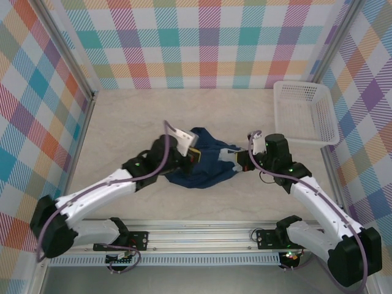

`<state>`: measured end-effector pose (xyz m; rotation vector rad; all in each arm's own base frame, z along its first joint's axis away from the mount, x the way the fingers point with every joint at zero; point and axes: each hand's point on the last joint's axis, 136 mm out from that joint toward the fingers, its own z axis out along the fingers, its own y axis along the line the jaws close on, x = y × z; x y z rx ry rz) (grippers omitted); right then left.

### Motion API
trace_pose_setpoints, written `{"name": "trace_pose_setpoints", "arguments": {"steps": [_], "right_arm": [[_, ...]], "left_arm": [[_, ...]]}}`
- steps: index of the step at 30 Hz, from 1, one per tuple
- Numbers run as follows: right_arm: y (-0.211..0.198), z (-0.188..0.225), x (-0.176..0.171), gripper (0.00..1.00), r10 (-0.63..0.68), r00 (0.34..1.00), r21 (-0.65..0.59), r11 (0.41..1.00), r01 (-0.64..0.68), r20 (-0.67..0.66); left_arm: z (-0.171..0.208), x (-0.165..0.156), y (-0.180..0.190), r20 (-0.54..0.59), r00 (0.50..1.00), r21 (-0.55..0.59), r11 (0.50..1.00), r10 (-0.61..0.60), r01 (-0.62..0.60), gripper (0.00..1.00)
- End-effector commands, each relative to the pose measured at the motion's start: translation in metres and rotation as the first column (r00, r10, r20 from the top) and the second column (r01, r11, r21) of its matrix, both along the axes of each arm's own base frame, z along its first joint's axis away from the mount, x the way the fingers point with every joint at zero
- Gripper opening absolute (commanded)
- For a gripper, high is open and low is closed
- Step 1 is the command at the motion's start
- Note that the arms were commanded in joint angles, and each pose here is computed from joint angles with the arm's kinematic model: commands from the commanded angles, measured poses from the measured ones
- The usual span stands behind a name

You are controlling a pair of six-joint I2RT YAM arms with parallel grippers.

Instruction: Fold the inside-out t-shirt

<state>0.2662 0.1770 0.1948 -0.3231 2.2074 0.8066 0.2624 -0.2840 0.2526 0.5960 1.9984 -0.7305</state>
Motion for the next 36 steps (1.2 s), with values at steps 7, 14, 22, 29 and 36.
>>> {"name": "trace_pose_setpoints", "arguments": {"steps": [7, 14, 22, 29, 36], "right_arm": [[0.032, 0.067, 0.008, 0.01, 0.069, 0.991, 0.167, 0.982, -0.088, 0.115], [0.040, 0.087, 0.032, 0.00, 0.012, 0.994, 0.183, 0.983, -0.033, 0.112], [0.027, 0.150, 0.051, 0.00, -0.079, 0.952, 0.164, 0.986, 0.031, 0.297], [0.043, 0.117, 0.044, 0.00, 0.070, 0.962, 0.071, 0.993, -0.091, 0.263], [0.038, -0.003, 0.001, 0.02, 0.099, 0.983, 0.060, 0.994, -0.091, -0.152]], "left_arm": [[0.175, -0.004, 0.023, 0.266, 0.964, -0.296, 0.953, 0.015, 0.067, 0.00], [0.217, 0.034, 0.058, 0.278, 0.931, -0.310, 0.939, 0.237, -0.147, 0.00], [0.197, 0.072, 0.119, 0.225, 0.861, -0.180, 0.888, 0.456, -0.424, 0.00], [0.113, 0.055, 0.058, 0.057, 0.990, -0.140, 0.982, 0.132, -0.123, 0.00], [-0.019, 0.004, 0.018, -0.189, 0.979, -0.133, 0.990, -0.076, 0.052, 0.00]]}}
